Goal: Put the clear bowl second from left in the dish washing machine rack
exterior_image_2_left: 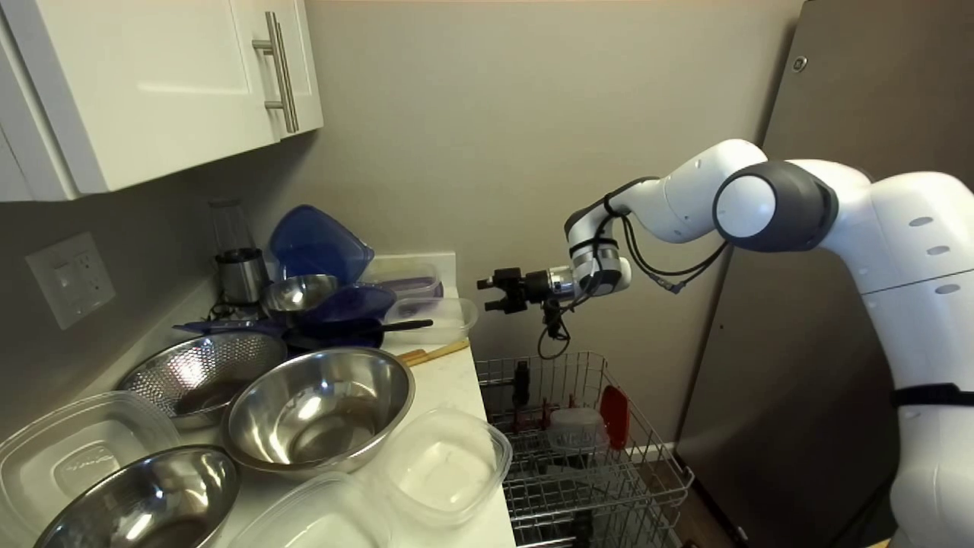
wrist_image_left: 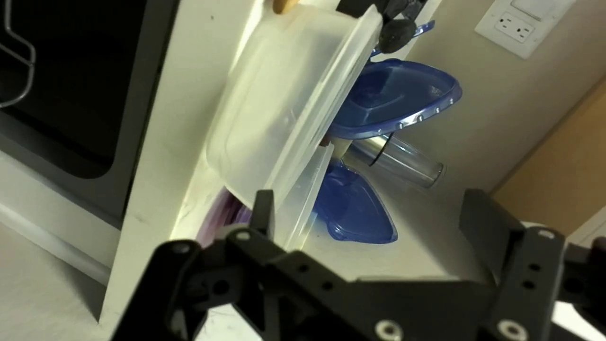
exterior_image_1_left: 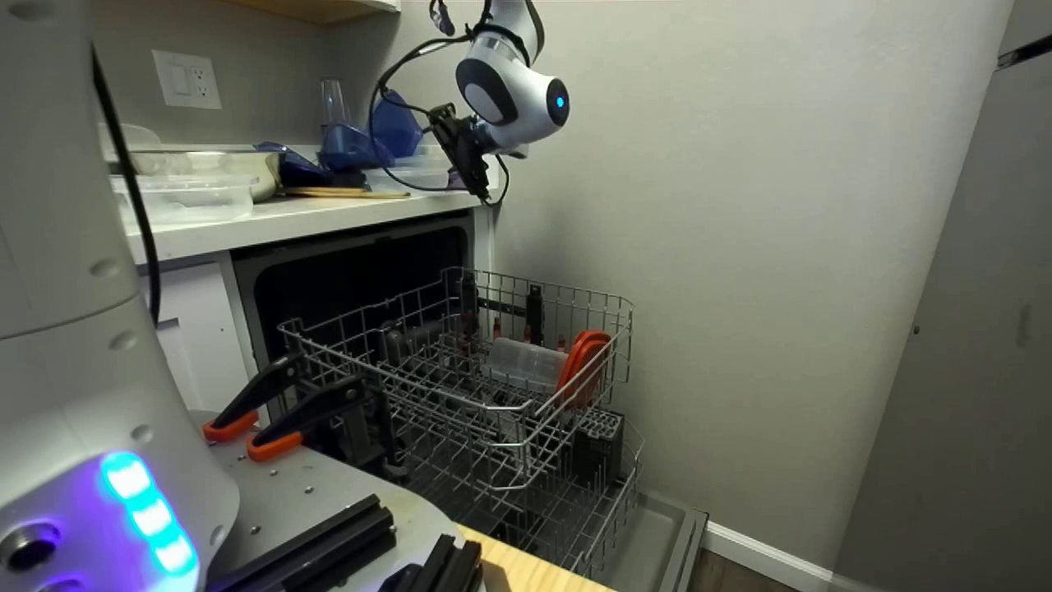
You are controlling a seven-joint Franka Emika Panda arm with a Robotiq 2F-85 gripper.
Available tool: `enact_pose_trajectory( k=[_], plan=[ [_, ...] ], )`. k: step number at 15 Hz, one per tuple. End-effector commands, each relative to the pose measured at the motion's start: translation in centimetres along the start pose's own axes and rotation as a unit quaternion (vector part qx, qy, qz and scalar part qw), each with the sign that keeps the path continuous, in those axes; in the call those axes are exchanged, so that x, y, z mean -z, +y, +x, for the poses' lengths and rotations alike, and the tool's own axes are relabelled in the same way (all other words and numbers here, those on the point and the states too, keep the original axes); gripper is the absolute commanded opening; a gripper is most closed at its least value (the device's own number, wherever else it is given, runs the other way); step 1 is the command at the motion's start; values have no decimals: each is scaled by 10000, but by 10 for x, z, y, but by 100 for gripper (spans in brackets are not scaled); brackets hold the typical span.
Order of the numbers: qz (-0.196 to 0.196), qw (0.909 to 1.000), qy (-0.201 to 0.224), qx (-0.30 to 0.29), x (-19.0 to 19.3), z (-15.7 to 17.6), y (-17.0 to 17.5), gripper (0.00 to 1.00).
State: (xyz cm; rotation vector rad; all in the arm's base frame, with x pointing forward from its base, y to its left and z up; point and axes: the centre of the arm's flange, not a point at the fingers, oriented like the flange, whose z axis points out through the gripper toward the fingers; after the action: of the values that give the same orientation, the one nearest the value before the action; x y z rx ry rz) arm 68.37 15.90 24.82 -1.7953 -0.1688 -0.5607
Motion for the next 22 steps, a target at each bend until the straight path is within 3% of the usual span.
enact_pose_trajectory(
  k=[1, 10, 22],
  plan=[
    [526, 9980, 187, -288, -9, -1, 14, 100],
    [1042, 9906, 403, -792, -15, -18, 39, 100],
    [1974, 9681, 590, -1427, -8, -37, 68, 100]
  ],
)
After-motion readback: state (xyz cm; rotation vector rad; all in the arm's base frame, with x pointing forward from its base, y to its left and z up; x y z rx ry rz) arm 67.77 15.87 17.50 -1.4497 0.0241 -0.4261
